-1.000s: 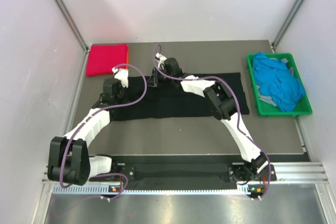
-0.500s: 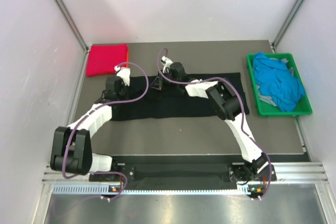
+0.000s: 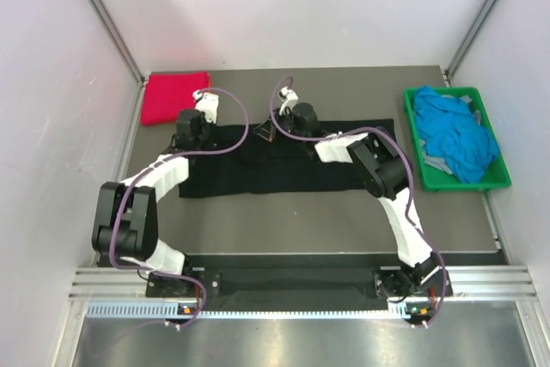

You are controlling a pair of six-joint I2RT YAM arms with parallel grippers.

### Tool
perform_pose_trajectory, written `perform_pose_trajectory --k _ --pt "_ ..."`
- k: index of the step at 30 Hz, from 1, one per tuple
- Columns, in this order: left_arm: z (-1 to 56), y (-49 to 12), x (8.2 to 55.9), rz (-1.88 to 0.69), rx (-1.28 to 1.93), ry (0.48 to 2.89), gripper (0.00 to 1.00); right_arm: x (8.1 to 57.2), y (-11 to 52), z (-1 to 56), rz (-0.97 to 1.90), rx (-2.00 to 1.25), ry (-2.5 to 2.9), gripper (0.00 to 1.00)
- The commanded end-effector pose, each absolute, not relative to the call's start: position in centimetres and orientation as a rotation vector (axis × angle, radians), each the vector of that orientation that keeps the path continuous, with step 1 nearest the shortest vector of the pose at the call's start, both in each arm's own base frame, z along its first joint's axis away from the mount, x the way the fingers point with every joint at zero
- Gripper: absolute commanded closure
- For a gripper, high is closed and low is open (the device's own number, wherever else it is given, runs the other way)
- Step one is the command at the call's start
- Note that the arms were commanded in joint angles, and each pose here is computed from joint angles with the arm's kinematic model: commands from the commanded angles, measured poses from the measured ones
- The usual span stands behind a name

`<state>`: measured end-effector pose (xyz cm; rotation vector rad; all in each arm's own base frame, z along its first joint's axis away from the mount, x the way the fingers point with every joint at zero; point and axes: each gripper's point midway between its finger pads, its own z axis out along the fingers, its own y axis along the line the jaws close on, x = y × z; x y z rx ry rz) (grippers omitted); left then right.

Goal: Fold and stack the t-shirts
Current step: Fold the tshirt

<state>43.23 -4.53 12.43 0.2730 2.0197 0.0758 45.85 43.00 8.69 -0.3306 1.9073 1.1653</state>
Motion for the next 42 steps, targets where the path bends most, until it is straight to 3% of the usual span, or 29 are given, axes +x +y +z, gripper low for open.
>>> perform_pose_trajectory --k 1,6,22,42 --pt "15.3 -4.9 46.1 0.070 0.293 1.883 1.00 46.6 42.2 14.5 1.178 -0.305 1.726 1.00" --pt "17.3 -6.0 47.8 0.009 0.307 1.745 1.00 46.6 40.9 14.7 1.178 -0.269 1.686 1.00" --pt "15.8 -8.0 51.1 -0.087 0.394 1.650 1.00 47.0 38.9 14.9 1.130 -0.205 1.641 1.00" --pt "12.3 -8.3 51.1 -0.228 0.396 1.774 1.00 46.5 39.3 13.7 1.132 -0.273 1.681 1.00"
